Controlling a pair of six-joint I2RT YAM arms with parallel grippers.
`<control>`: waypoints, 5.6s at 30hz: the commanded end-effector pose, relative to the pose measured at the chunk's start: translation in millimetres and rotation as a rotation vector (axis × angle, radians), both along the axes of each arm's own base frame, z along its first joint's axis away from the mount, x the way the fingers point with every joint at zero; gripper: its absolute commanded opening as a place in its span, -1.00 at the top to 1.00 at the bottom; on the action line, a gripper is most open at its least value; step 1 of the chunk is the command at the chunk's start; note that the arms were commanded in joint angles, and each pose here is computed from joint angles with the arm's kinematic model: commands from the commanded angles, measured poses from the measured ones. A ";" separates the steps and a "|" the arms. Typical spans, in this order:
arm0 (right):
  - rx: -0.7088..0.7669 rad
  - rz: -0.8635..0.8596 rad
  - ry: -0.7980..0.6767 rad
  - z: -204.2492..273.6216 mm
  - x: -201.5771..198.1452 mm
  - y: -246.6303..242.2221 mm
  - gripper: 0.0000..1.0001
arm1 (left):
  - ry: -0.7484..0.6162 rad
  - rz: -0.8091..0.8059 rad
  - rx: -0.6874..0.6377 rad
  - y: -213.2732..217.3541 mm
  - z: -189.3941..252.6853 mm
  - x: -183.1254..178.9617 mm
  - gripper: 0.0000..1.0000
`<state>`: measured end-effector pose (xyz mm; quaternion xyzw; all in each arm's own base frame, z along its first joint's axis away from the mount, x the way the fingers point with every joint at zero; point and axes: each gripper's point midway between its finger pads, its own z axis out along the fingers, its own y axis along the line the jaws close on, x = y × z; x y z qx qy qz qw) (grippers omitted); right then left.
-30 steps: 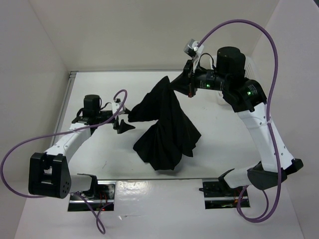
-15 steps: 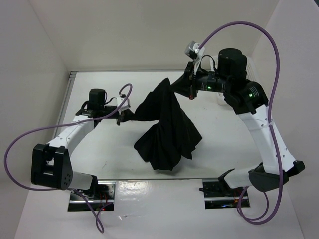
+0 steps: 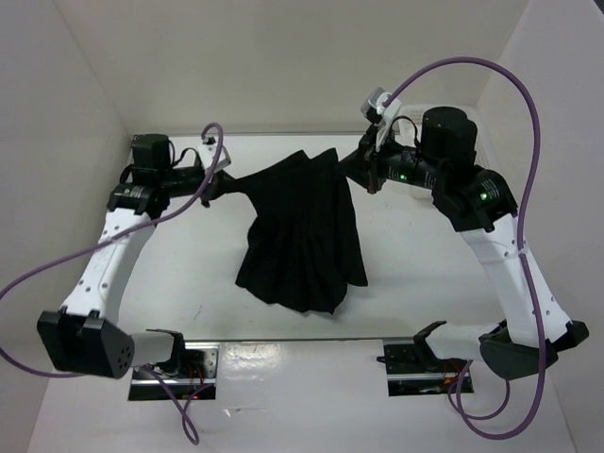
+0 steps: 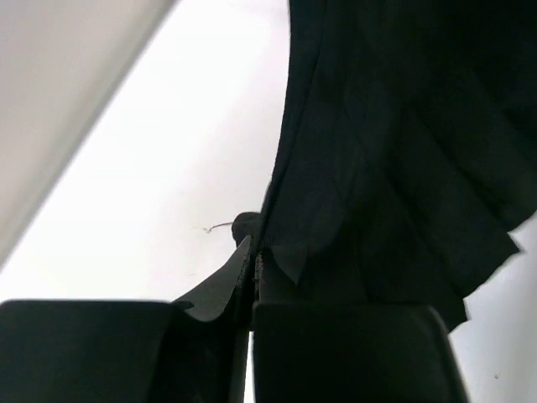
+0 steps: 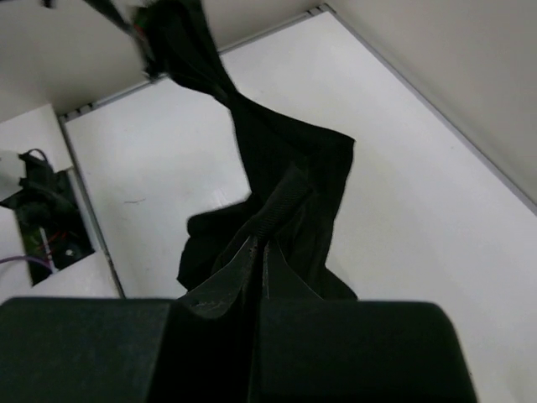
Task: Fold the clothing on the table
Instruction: Flatten the skirt out
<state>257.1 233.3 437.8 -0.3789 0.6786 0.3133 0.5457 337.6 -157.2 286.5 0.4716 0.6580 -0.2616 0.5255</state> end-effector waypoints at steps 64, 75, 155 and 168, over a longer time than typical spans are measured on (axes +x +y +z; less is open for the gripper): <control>-0.357 -0.375 0.183 -262.3 172.9 -61.8 1.00 | 0.465 0.470 0.326 27.5 -156.5 151.3 0.57; -0.431 -0.638 0.149 -292.4 239.0 -109.8 1.00 | 0.384 0.530 0.246 26.6 -121.9 185.3 -1.00; -0.361 -0.376 0.110 -219.6 106.6 -25.0 -0.73 | 0.390 0.725 0.508 79.1 -89.0 93.5 0.49; -0.366 -0.348 0.132 -225.7 105.4 -20.1 -0.73 | 0.753 0.455 0.417 39.5 -190.7 23.6 0.65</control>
